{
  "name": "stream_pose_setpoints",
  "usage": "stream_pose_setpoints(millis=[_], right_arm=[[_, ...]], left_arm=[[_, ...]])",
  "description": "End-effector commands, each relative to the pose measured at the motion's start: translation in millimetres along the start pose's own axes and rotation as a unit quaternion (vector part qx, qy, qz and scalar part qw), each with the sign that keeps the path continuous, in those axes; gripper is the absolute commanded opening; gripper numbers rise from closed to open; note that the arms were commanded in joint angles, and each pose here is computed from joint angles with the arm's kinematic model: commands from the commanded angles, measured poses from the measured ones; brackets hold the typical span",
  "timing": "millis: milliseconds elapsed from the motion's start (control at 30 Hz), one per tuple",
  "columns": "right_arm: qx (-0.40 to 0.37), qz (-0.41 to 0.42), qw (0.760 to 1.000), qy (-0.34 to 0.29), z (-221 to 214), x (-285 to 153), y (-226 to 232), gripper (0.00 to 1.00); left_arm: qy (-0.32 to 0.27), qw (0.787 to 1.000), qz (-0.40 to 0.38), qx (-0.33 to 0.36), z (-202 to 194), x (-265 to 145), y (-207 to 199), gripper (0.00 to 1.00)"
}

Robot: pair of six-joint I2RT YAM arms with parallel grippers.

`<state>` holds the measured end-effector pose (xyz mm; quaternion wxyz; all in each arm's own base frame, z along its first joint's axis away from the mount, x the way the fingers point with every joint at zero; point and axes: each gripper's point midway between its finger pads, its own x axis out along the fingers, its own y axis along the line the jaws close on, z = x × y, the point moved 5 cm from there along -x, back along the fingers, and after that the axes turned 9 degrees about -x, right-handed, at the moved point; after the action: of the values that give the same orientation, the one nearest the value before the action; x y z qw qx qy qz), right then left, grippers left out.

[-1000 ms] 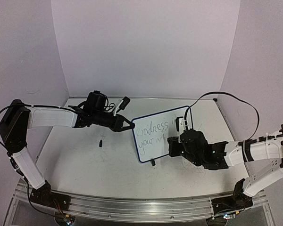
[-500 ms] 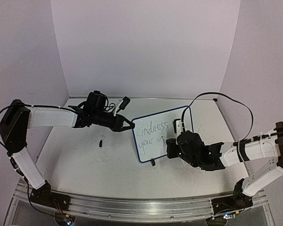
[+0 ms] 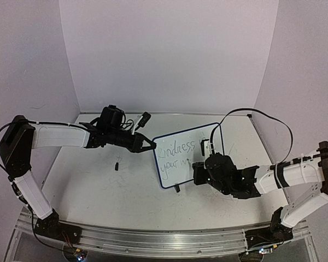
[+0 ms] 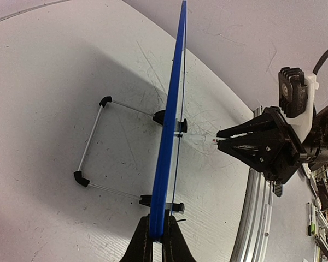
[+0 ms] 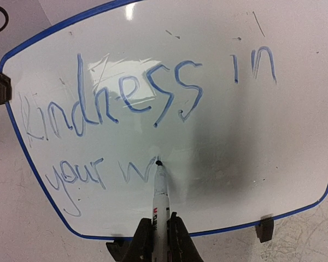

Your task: Write a sentence on the whiteboard

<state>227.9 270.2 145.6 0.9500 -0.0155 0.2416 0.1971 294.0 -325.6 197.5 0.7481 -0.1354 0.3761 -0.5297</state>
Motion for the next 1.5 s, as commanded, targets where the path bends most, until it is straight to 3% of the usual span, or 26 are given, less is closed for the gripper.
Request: stream_pose_setpoints(millis=[0, 833, 1467], right_arm=[[-0.002, -0.007, 1.000, 0.022, -13.6, 2.3, -5.8, 0.00], [-0.010, -0.035, 0.999, 0.014, -8.7, -3.9, -15.3, 0.00], [0.002, -0.039, 0.998, -0.046, 31.5, -1.4, -8.6, 0.00]], left_arm=[[0.017, 0.999, 0.024, 0.018, -11.0, 1.5, 5.2, 0.00], [0.018, 0.999, 0.023, 0.019, -10.9, 2.3, 5.1, 0.00], [0.016, 0.999, 0.022, 0.020, -10.3, 1.1, 3.9, 0.00]])
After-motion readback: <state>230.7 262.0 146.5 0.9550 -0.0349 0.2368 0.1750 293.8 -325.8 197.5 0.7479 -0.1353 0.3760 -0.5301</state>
